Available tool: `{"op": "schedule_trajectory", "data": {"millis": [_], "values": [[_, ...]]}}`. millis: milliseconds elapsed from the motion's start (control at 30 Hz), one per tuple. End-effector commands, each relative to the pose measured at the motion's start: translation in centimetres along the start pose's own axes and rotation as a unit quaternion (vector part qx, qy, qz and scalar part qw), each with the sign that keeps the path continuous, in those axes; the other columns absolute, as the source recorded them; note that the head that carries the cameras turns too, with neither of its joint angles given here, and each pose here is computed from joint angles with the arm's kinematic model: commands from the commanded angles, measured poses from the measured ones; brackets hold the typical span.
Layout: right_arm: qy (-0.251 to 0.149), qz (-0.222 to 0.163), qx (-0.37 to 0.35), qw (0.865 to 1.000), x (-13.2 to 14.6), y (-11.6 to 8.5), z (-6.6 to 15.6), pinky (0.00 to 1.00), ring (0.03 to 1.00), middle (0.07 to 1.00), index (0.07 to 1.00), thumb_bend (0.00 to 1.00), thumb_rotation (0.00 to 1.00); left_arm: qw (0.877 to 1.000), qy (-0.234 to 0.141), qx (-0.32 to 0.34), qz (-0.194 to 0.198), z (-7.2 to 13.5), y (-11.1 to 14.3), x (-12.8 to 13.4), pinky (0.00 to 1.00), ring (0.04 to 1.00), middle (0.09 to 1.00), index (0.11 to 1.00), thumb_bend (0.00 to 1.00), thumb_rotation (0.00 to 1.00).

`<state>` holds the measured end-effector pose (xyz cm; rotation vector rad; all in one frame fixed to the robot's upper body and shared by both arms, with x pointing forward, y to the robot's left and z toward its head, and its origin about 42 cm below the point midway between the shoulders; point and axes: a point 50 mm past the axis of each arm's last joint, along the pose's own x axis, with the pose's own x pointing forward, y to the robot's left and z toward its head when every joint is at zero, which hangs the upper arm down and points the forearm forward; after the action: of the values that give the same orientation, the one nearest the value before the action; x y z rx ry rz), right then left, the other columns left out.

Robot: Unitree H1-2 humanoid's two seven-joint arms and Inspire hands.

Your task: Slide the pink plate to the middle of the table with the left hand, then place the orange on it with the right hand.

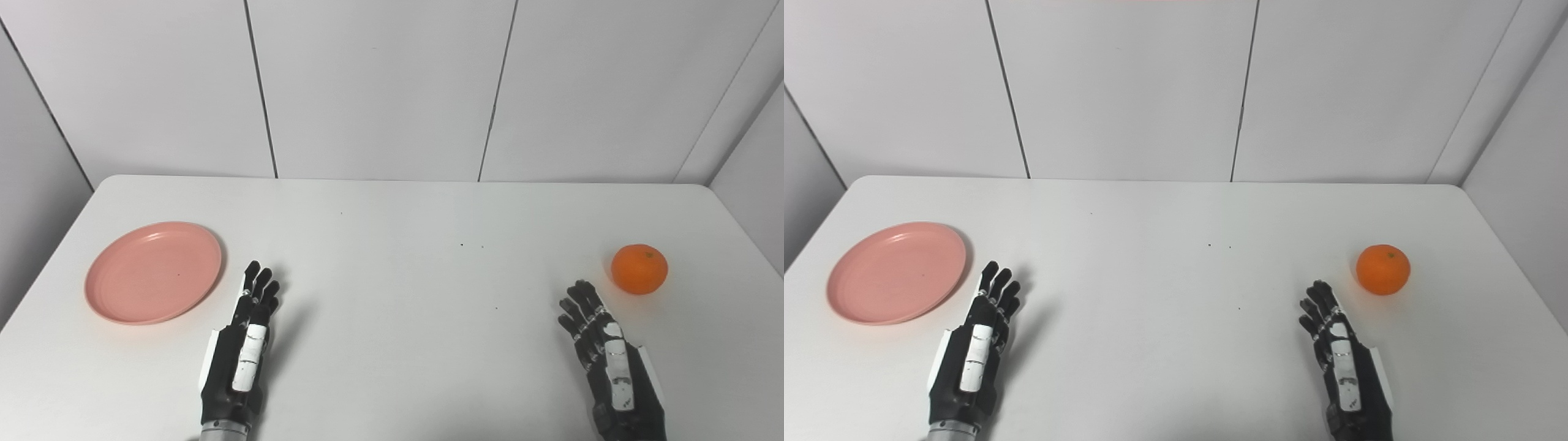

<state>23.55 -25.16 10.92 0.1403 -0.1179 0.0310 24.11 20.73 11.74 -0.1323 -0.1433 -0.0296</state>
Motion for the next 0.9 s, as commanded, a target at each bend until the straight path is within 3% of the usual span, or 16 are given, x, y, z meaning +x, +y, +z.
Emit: {"op": "schedule_trajectory", "data": {"millis": [0,367,533,867], "values": [[0.039,-0.009,0.018,0.999,-1.8,0.2,-2.3,0.95,0.932,0.939,0.921,0.84,0.93,1.000,0.026,0.011,0.004,-1.0,0.6,-2.4,1.00,0.975,0.988,1.000,0.83,0.84],[0.047,-0.010,0.024,0.999,-1.8,-1.5,-3.4,0.98,0.951,0.955,0.936,0.84,0.95,0.999,0.028,0.015,0.005,-2.6,-0.8,-2.3,1.00,0.964,0.975,1.000,0.78,0.85],[0.049,-0.007,0.024,0.998,-1.7,-2.6,-3.9,1.00,0.966,0.971,0.952,0.83,0.96,1.000,0.022,0.020,0.004,-3.5,-1.6,-2.1,0.97,0.952,0.971,1.000,0.81,0.83],[0.055,-0.007,0.025,0.998,-1.6,-3.7,-4.7,1.00,0.983,0.986,0.970,0.82,0.99,1.000,0.013,0.025,0.004,-4.7,-2.6,-2.1,0.94,0.944,0.964,1.000,0.69,0.80]]}}
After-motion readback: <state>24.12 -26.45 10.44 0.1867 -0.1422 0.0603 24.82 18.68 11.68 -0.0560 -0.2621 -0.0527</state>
